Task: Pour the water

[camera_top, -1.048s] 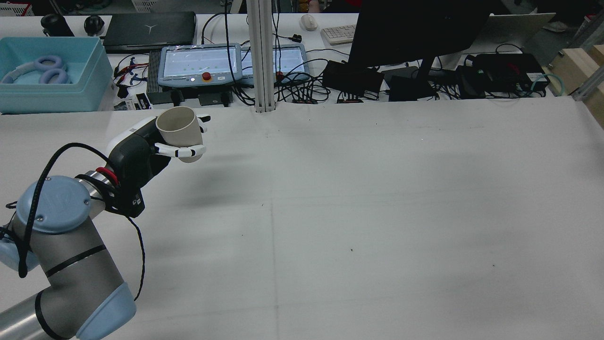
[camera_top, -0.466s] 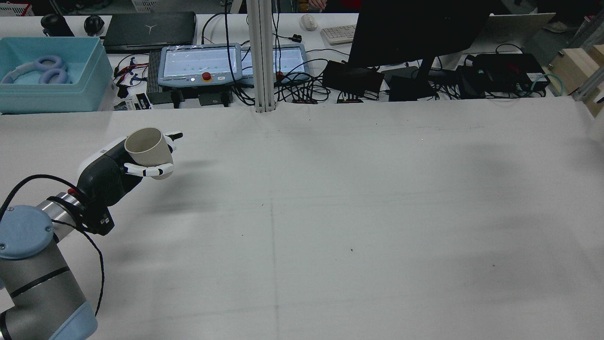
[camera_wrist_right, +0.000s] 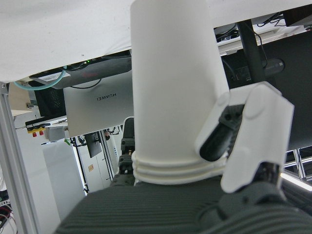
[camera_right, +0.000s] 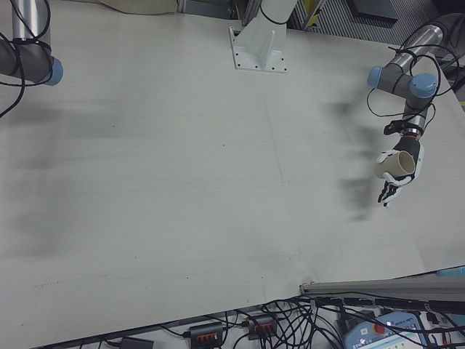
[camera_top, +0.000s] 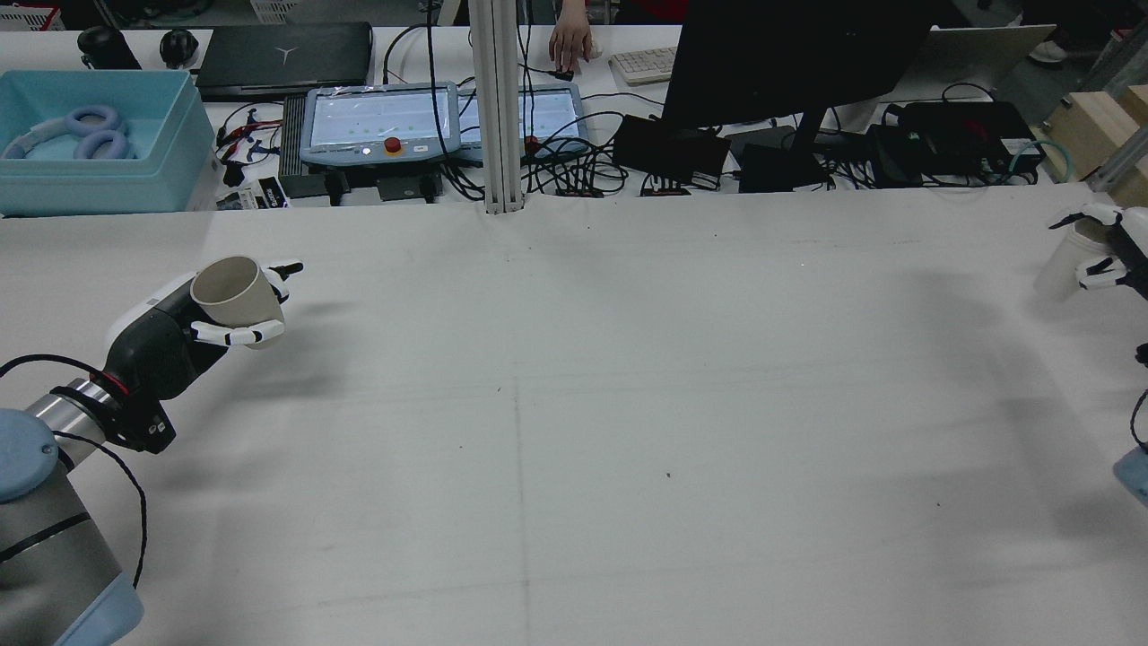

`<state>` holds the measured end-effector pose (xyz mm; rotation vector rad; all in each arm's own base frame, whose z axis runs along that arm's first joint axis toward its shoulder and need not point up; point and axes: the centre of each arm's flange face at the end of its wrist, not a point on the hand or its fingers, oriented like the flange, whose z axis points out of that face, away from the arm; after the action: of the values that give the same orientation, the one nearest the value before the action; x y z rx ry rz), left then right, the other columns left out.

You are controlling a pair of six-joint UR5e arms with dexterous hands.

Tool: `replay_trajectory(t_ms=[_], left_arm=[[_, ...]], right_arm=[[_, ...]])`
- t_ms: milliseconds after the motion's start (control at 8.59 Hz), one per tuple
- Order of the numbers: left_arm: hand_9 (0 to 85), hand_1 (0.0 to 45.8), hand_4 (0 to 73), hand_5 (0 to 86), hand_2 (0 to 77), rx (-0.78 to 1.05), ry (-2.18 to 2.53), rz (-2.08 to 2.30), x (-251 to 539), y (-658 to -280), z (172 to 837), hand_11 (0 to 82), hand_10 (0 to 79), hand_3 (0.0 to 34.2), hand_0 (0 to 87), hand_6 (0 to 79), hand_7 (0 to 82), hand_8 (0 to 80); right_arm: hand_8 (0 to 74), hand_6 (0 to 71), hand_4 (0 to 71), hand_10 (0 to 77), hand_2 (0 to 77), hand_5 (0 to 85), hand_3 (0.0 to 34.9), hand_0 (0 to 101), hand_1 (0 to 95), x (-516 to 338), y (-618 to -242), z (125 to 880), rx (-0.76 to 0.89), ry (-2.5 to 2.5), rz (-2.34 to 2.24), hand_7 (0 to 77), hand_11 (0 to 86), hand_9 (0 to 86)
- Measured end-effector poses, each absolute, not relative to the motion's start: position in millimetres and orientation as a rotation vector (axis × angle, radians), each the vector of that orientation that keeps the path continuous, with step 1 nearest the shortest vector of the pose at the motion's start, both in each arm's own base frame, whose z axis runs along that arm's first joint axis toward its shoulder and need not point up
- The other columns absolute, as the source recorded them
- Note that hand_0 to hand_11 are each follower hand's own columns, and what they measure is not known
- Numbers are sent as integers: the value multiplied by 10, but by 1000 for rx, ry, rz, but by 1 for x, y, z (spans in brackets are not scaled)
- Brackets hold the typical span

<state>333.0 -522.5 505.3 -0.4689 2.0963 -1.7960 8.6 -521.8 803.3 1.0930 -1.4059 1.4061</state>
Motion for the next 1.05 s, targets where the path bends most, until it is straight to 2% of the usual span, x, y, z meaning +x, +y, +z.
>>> replay_trajectory(t_ms=[116, 233, 466, 582, 698, 815, 931, 1048], left_arm=[[60, 202, 502, 404, 398, -447, 2099, -1807, 325, -529, 534, 87, 49, 51, 571, 153, 202, 76], [60, 202, 502, 404, 398, -421, 2101, -1821, 311, -532, 567, 87, 49, 51, 571, 153, 202, 76], [60, 202, 502, 404, 398, -384, 2092, -1840, 292, -528, 616, 98, 54, 51, 569, 153, 196, 76], [60, 202, 502, 404, 398, -376, 2090, -1844, 287, -525, 630, 98, 54, 51, 566, 153, 202, 76], [60, 202, 502, 404, 398, -370, 2085, -1847, 283, -522, 640, 98, 54, 50, 563, 153, 174, 76], [60, 202, 502, 404, 398, -366, 2082, -1851, 279, -519, 646, 98, 54, 52, 564, 142, 185, 76], [60, 202, 502, 404, 398, -358, 2086, -1856, 273, -521, 649, 98, 54, 52, 563, 142, 185, 76], [60, 202, 502, 404, 398, -348, 2093, -1863, 266, -524, 650, 87, 54, 51, 564, 142, 185, 76]], right_arm=[[295, 305, 240, 185, 774, 333, 0, 494, 256, -9, -520, 810, 1097, -1403, 1408, 278, 295, 398], [305, 284, 256, 185, 774, 316, 0, 496, 256, -25, -520, 815, 1102, -1398, 1413, 267, 289, 398], [305, 284, 256, 185, 774, 316, 0, 490, 224, -45, -518, 820, 1104, -1389, 1418, 267, 289, 398], [295, 245, 196, 169, 687, 284, 0, 490, 147, -51, -517, 822, 1104, -1384, 1420, 229, 267, 365], [196, 131, 169, 60, 0, 175, 0, 486, 60, -54, -516, 823, 1102, -1382, 1421, 136, 158, 289], [93, 11, 38, 5, 0, 5, 0, 416, 5, -56, -514, 826, 1097, -1378, 1423, 22, 27, 153], [65, 5, 38, 5, 0, 5, 0, 378, 0, -55, -512, 830, 1088, -1375, 1431, 22, 11, 5], [65, 5, 38, 5, 0, 5, 0, 378, 0, -53, -508, 835, 1069, -1385, 1455, 22, 11, 5]])
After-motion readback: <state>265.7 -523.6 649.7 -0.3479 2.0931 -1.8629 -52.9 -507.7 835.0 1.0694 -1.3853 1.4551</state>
